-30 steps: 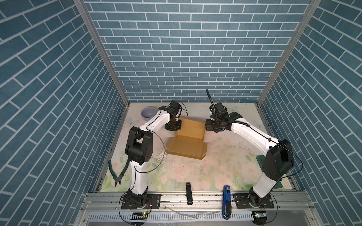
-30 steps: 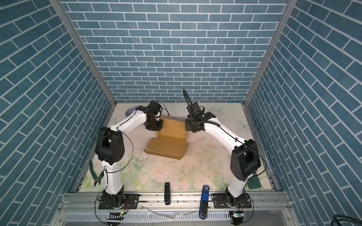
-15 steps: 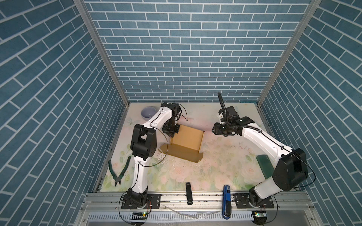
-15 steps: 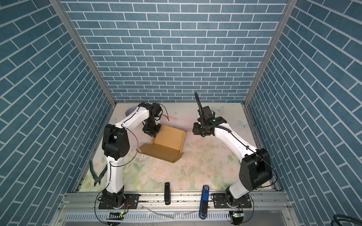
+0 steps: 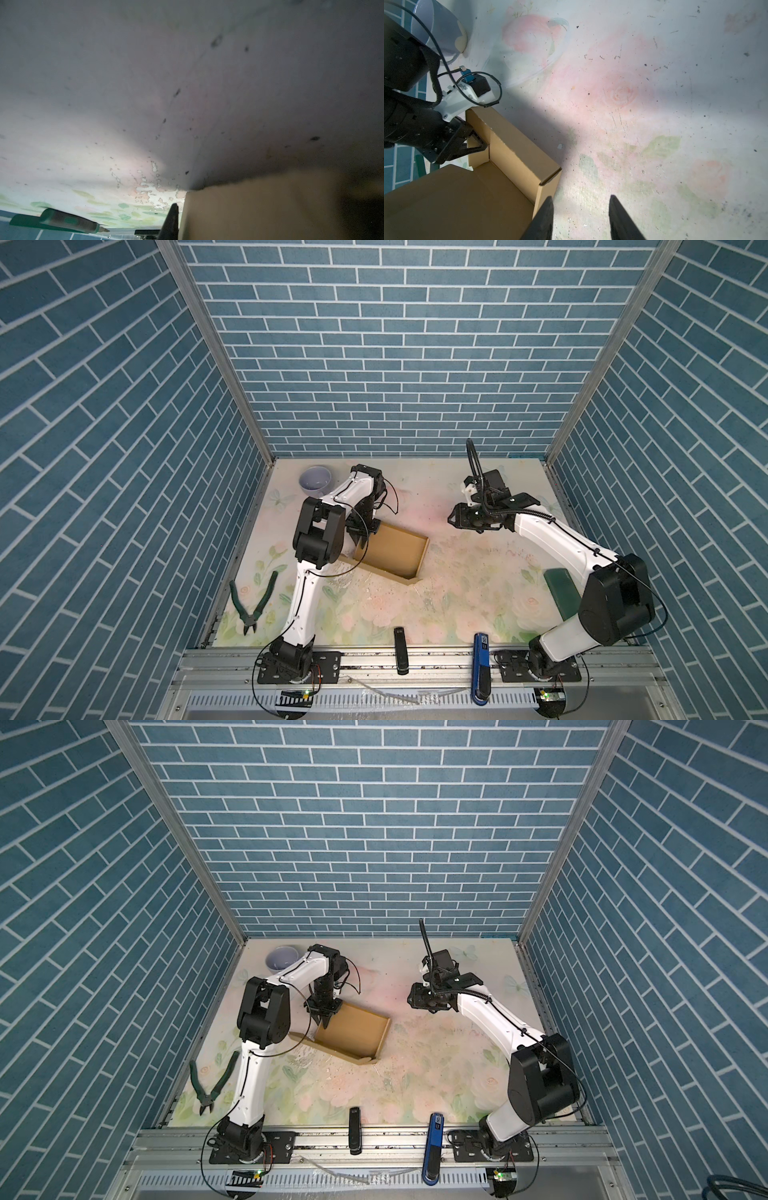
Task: Fold the paper box
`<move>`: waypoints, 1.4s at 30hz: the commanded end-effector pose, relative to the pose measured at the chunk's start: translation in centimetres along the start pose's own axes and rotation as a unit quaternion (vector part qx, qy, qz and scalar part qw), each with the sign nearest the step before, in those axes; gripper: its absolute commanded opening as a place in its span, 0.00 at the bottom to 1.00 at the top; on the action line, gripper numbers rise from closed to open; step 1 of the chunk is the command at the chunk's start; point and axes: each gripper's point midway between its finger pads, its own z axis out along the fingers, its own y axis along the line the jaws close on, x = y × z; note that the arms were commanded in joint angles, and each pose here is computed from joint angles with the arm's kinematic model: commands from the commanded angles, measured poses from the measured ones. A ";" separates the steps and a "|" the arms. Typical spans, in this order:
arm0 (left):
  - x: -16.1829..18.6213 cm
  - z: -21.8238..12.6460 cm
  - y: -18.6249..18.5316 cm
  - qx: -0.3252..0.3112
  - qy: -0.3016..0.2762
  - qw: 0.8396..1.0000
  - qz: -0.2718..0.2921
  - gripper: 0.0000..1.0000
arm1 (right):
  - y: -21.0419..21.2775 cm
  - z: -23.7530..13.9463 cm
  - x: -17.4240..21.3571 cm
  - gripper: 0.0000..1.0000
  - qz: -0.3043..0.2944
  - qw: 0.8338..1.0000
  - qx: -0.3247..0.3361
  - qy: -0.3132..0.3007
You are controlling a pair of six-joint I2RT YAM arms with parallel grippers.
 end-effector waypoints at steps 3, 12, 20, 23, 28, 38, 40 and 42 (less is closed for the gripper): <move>0.3 -0.8 0.0 -0.011 0.018 1.000 0.017 0.24 | 0.4 0.8 0.5 0.44 -0.020 0.999 -0.025 0.010; -1.6 -4.2 0.3 -0.020 -0.047 0.999 0.010 0.46 | 0.4 2.1 0.9 0.43 -0.029 0.999 -0.035 0.025; -3.9 -15.0 1.1 -0.011 -0.240 0.970 -0.038 0.54 | -0.3 2.5 1.1 0.42 -0.026 0.999 -0.024 0.020; -3.3 -20.1 1.7 -0.009 -0.322 0.945 -0.060 0.54 | -0.4 2.5 1.0 0.42 -0.027 0.999 -0.020 0.013; 0.1 -25.7 2.6 0.001 -0.408 0.908 -0.091 0.51 | -0.4 2.4 1.1 0.41 -0.031 0.999 -0.018 0.015; 11.6 -23.0 3.1 0.036 -0.445 0.886 -0.128 0.41 | 0.3 2.4 0.3 0.32 -0.049 0.998 -0.026 0.022; 13.9 -21.1 3.2 0.040 -0.439 0.887 -0.139 0.41 | 0.6 2.5 0.2 0.29 -0.054 0.998 -0.030 0.024; 16.2 -19.5 3.6 0.041 -0.438 0.885 -0.150 0.40 | 0.9 2.6 0.1 0.27 -0.060 0.997 -0.033 0.029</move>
